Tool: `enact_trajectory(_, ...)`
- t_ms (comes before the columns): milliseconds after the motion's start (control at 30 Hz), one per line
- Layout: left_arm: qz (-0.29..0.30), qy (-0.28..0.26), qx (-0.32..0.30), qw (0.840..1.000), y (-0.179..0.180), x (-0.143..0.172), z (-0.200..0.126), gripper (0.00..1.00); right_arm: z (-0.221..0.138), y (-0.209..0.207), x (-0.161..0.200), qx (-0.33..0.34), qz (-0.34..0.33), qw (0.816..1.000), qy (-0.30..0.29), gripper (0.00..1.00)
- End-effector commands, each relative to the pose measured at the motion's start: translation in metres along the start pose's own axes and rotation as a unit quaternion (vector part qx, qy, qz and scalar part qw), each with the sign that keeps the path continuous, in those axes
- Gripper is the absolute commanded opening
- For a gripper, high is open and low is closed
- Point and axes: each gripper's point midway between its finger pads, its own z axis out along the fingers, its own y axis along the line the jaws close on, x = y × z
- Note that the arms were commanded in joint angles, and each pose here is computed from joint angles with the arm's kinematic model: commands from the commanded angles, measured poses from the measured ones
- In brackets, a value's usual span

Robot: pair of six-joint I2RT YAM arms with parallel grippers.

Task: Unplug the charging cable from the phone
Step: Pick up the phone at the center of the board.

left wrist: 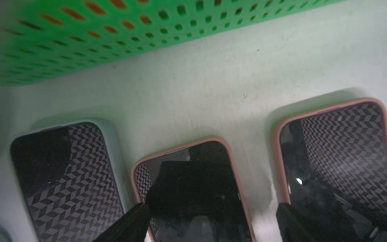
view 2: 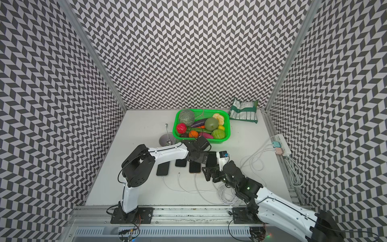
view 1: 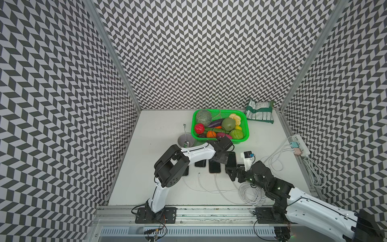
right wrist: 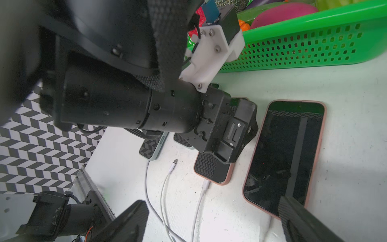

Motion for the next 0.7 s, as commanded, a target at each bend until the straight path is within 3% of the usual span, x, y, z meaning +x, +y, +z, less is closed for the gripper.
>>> enact_trajectory(0, -0.007, -0.021, -0.009, 1.000, 0.003, -0.009, -0.016, 1.00, 0.000, 0.007, -0.011, -0.015, 0.005, 1.000, -0.020, 1.00)
enact_trajectory(200, -0.012, -0.033, -0.009, 0.999, 0.004, -0.012, -0.026, 1.00, 0.001, 0.007, -0.010, -0.016, 0.005, 1.000, -0.018, 1.00)
enact_trajectory(667, -0.011, 0.004, -0.008, 1.000, 0.003, 0.010, 0.006, 1.00, 0.000, 0.006, -0.007, -0.017, 0.008, 1.000, -0.016, 1.00)
